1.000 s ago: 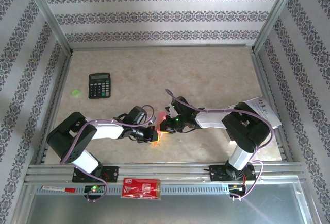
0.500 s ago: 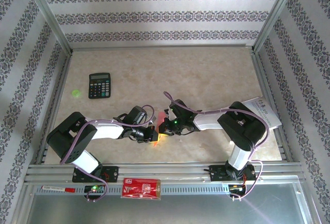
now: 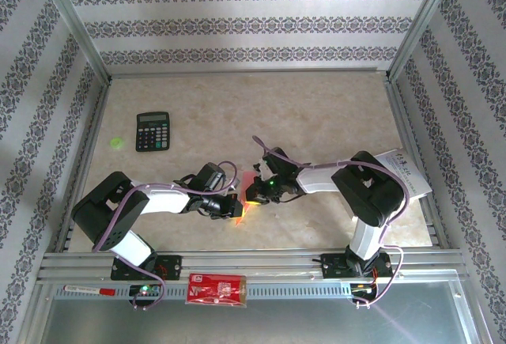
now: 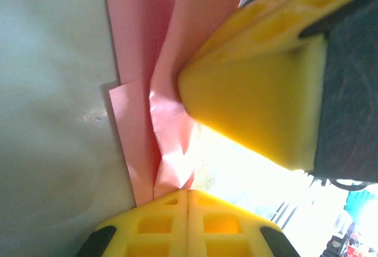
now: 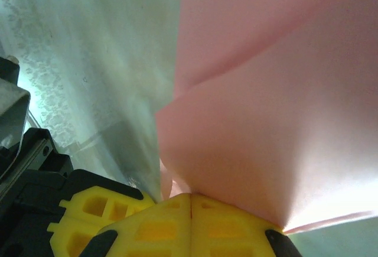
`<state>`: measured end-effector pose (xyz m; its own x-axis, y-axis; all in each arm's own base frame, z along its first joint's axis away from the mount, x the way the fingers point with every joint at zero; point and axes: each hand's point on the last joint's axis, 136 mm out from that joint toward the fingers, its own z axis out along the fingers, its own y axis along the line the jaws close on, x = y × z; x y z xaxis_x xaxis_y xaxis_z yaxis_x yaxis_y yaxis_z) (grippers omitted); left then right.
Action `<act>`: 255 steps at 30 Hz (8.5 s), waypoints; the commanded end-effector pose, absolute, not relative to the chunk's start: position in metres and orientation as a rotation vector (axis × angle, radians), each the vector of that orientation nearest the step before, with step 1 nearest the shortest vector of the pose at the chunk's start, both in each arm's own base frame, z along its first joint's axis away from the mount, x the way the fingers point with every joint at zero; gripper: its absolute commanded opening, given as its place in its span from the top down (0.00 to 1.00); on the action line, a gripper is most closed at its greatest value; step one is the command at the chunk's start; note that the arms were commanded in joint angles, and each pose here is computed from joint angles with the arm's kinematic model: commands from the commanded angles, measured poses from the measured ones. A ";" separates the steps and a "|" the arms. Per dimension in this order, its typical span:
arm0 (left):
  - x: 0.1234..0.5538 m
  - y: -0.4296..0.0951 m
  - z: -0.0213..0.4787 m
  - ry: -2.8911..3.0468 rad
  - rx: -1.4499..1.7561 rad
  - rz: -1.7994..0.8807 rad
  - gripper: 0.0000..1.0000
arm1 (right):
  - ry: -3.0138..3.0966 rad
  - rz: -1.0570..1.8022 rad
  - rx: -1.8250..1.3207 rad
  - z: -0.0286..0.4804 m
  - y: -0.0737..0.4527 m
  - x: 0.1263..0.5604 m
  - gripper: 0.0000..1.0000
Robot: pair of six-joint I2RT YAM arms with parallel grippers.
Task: Fold a paper plane with a square sheet of paper (pick it up from the middle)
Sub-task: Fold the wing for the fifth time at the center of the table, then turn over a paper plane at the center of the table.
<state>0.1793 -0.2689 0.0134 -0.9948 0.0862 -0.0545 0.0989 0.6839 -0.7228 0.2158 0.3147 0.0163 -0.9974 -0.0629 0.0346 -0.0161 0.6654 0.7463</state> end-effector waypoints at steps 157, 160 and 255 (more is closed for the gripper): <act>0.257 -0.186 0.058 2.639 -0.310 -1.099 0.60 | -3.504 -0.254 -0.086 0.033 0.268 0.232 0.22; 0.257 -0.186 0.056 2.645 -0.308 -1.101 0.60 | -3.512 -0.251 -0.083 0.037 0.264 0.232 0.26; 0.267 -0.254 0.044 2.736 -0.174 -1.080 0.64 | -3.179 -1.391 -0.329 0.026 0.292 0.266 1.00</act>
